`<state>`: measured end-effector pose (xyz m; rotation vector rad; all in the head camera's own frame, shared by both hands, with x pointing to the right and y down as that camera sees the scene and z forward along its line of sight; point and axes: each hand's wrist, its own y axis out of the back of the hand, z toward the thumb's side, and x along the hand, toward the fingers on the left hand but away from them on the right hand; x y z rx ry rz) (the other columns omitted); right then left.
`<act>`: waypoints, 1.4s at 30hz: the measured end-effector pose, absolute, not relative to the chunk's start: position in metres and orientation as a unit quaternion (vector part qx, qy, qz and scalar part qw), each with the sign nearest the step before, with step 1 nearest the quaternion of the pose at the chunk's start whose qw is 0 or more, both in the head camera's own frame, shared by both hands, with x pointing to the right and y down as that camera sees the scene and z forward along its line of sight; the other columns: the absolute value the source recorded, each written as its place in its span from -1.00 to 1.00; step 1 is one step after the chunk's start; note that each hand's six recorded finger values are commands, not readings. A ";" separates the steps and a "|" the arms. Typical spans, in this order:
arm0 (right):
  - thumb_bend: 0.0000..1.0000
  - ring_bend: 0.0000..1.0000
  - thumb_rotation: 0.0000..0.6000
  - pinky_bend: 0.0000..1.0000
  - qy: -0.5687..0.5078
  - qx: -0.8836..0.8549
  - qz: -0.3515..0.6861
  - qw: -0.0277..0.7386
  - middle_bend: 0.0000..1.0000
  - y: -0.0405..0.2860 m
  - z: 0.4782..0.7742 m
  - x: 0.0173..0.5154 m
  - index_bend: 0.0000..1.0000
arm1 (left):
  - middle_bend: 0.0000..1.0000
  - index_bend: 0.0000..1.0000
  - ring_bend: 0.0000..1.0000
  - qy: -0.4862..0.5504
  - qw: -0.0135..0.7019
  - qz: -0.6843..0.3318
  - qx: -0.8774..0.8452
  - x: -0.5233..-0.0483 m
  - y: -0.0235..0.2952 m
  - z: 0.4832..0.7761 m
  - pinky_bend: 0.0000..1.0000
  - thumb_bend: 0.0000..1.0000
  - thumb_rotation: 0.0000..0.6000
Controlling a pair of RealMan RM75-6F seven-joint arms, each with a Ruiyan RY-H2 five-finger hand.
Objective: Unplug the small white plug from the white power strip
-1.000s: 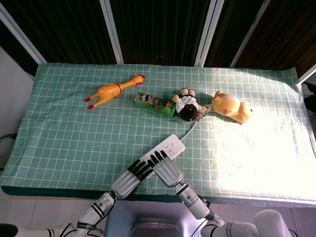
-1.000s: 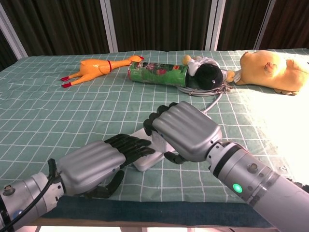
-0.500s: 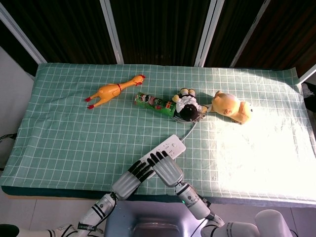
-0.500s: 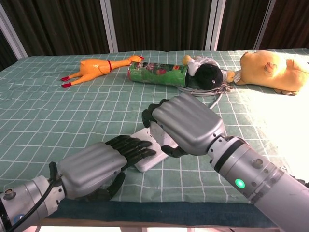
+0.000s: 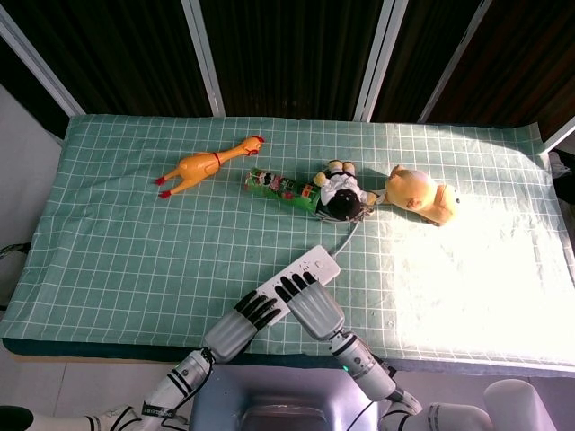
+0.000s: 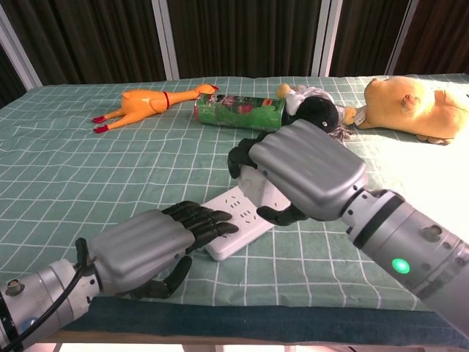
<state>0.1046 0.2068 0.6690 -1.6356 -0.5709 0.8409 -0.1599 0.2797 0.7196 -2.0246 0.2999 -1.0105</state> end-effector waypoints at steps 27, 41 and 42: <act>-0.47 -1.00 1.00 -0.59 0.026 -0.539 0.564 0.625 -0.99 0.210 0.716 0.275 -1.00 | -1.00 -1.00 -1.00 0.166 0.430 -0.411 -0.787 -0.192 0.253 0.694 -0.98 0.40 1.00; -0.58 -1.00 1.00 -0.81 -0.076 -0.568 0.591 0.568 -1.00 0.212 0.639 0.291 -1.00 | -1.00 -1.00 -1.00 0.221 0.430 -0.419 -0.769 -0.251 0.246 0.669 -0.97 0.36 1.00; -0.57 -1.00 1.00 -0.82 -0.096 -0.567 0.593 0.564 -1.00 0.212 0.630 0.297 -1.00 | -1.00 -1.00 -1.00 0.228 0.432 -0.421 -0.764 -0.259 0.246 0.665 -0.97 0.36 1.00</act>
